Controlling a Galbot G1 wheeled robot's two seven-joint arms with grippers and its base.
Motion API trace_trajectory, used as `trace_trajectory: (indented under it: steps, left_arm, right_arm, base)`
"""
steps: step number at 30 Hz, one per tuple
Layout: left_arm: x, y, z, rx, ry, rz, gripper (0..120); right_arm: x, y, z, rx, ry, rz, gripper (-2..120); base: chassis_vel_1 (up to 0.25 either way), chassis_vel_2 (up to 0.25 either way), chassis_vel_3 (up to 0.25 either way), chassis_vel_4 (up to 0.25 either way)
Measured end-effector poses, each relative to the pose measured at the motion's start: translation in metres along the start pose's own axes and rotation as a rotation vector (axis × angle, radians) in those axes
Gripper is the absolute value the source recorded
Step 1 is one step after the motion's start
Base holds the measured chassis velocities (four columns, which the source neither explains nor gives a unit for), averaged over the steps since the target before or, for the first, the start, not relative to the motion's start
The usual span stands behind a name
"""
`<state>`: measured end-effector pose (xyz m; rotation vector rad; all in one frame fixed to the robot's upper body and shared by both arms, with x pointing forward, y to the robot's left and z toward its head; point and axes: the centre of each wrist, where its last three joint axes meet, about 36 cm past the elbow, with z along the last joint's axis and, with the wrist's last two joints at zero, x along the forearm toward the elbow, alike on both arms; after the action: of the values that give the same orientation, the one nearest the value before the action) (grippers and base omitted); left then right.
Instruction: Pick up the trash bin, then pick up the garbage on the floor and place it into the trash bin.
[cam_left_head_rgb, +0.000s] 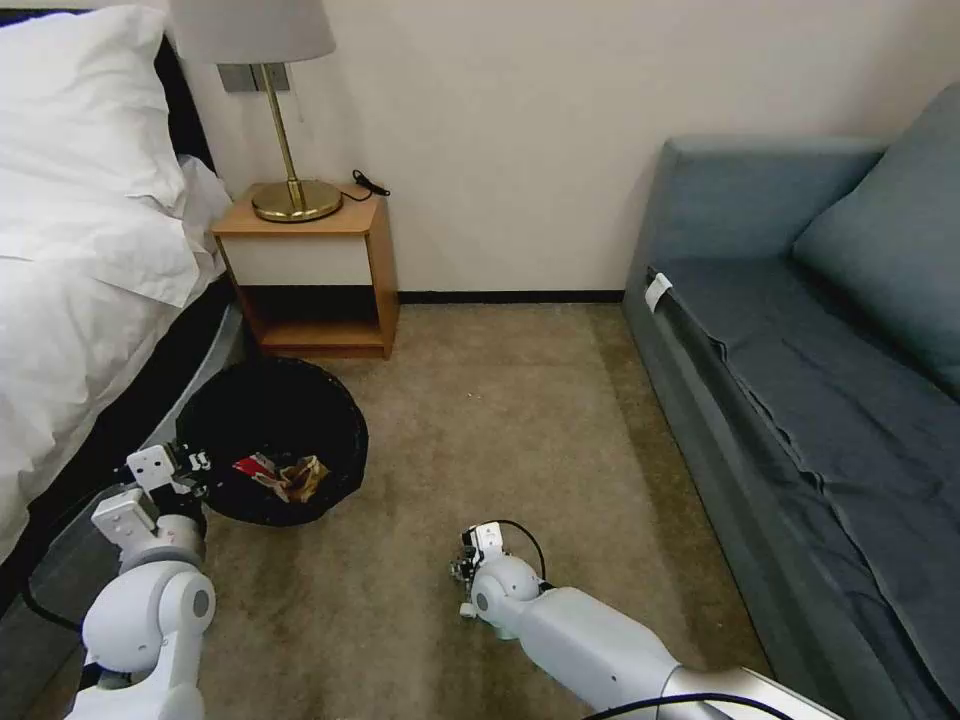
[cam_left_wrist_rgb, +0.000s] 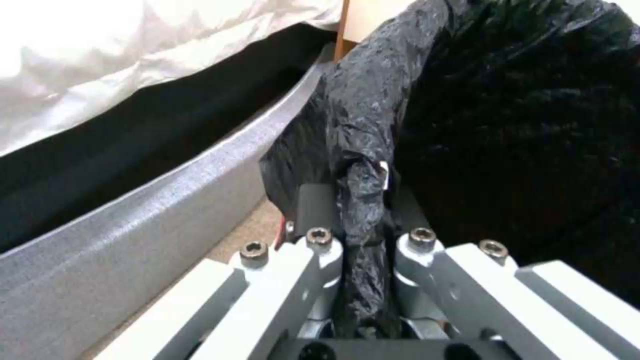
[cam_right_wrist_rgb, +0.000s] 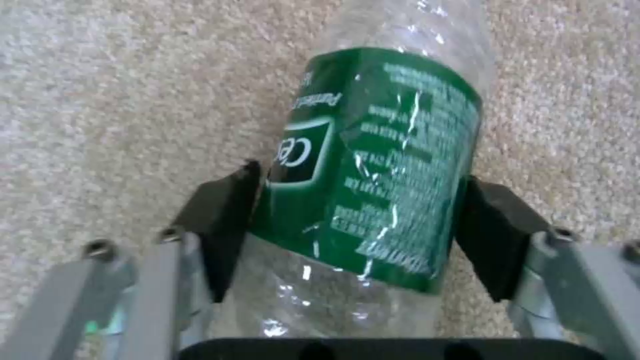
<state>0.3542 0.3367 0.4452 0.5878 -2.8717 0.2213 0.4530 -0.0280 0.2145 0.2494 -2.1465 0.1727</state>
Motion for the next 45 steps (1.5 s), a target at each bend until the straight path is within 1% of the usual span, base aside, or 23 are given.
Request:
trace_trajectory:
  steps: [4,5,9,11,15,16,19,20,21,23,24,25,27,29,30,32,34,35,36,39,40,43,45]
  left_arm:
    - [0.000,0.000,0.000,-0.001,0.000,0.000,4]
    - [0.000,0.000,0.000,-0.001,0.000,0.000,4]
    - [0.000,0.000,0.001,0.000,0.002,-0.001,4]
    - [0.000,0.000,0.001,0.000,0.002,-0.001,4]
    - [0.000,0.000,0.000,-0.002,0.001,-0.001,4]
    - [0.000,0.000,0.000,-0.002,0.000,-0.001,4]
    - [-0.001,0.000,-0.001,-0.004,-0.002,0.002,4]
    - [-0.001,0.000,-0.001,-0.004,-0.002,0.002,4]
    - [-0.001,-0.001,-0.001,-0.004,-0.002,0.005,4]
    - [-0.001,-0.002,-0.001,-0.005,-0.001,0.009,4]
    - [-0.001,-0.003,0.000,-0.006,0.000,0.013,4]
    - [-0.001,-0.003,0.000,-0.006,0.000,0.013,4]
    - [-0.001,-0.005,0.001,-0.007,0.004,0.020,4]
    - [0.000,-0.008,0.002,-0.008,0.008,0.024,4]
    - [0.000,-0.008,0.002,-0.008,0.008,0.024,4]
    - [0.001,-0.012,0.006,-0.014,0.015,0.032,4]
    - [0.004,-0.015,0.008,-0.016,0.022,0.039,4]
    - [0.004,-0.015,0.008,-0.016,0.022,0.039,4]
    - [0.006,-0.017,0.009,-0.016,0.023,0.043,4]
    - [0.010,-0.020,0.007,-0.015,0.022,0.050,4]
    - [0.010,-0.020,0.007,-0.015,0.022,0.050,4]
    - [0.012,-0.022,0.005,-0.010,0.021,0.055,4]
    - [0.013,-0.023,0.005,-0.008,0.020,0.058,4]
  right_arm:
    - [-0.001,-0.003,0.002,0.006,-0.007,0.006,45]
    - [-0.001,-0.003,0.002,0.006,-0.007,0.006,45]
    - [0.004,-0.007,0.003,0.007,-0.023,0.005,30]
    - [0.007,-0.008,0.002,0.007,-0.031,0.004,28]
    - [0.028,-0.010,-0.015,0.000,-0.095,-0.019,22]
    - [0.039,-0.012,-0.024,-0.002,-0.126,-0.028,21]
    - [0.100,-0.028,-0.078,-0.026,-0.277,-0.081,21]
    - [0.100,-0.028,-0.078,-0.026,-0.277,-0.081,21]
    - [0.136,-0.036,-0.107,-0.039,-0.359,-0.109,21]
    - [0.171,-0.038,-0.132,-0.050,-0.440,-0.148,21]
    - [0.209,-0.035,-0.155,-0.069,-0.520,-0.206,21]
    - [0.209,-0.035,-0.155,-0.069,-0.520,-0.206,21]
    - [0.254,-0.020,-0.177,-0.094,-0.595,-0.312,21]
    - [0.282,-0.004,-0.189,-0.108,-0.642,-0.397,21]
    - [0.282,-0.004,-0.189,-0.108,-0.642,-0.397,21]
    - [0.309,0.029,-0.197,-0.095,-0.681,-0.502,21]
    - [0.309,0.059,-0.195,-0.059,-0.672,-0.538,21]
    - [0.309,0.059,-0.195,-0.059,-0.672,-0.538,21]
    - [0.303,0.075,-0.192,-0.036,-0.656,-0.543,21]
    - [0.275,0.104,-0.183,0.017,-0.620,-0.508,21]
    - [0.275,0.104,-0.183,0.017,-0.620,-0.508,21]
    - [0.235,0.128,-0.164,0.087,-0.592,-0.436,21]
    - [0.215,0.136,-0.153,0.134,-0.589,-0.398,21]
  base:
    - [0.000,0.000,0.000,0.000]
    - [0.000,0.000,0.000,0.000]
    - [0.000,0.000,0.000,0.000]
    - [0.000,0.000,0.000,0.000]
    - [0.000,0.000,0.000,0.000]
    - [0.000,0.000,0.000,0.000]
    - [0.000,0.000,0.000,0.000]
    - [0.000,0.000,0.000,0.000]
    - [0.000,0.000,0.000,0.000]
    - [0.000,0.000,0.000,0.000]
    - [0.000,0.000,0.000,0.000]
    - [0.000,0.000,0.000,0.000]
    - [0.000,0.000,0.000,0.000]
    - [0.000,0.000,0.000,0.000]
    - [0.000,0.000,0.000,0.000]
    - [0.000,0.000,0.000,0.000]
    - [0.000,0.000,0.000,0.000]
    - [0.000,0.000,0.000,0.000]
    - [0.000,0.000,0.000,0.000]
    - [0.000,0.000,0.000,0.000]
    - [0.000,0.000,0.000,0.000]
    - [0.000,0.000,0.000,0.000]
    - [0.000,0.000,0.000,0.000]
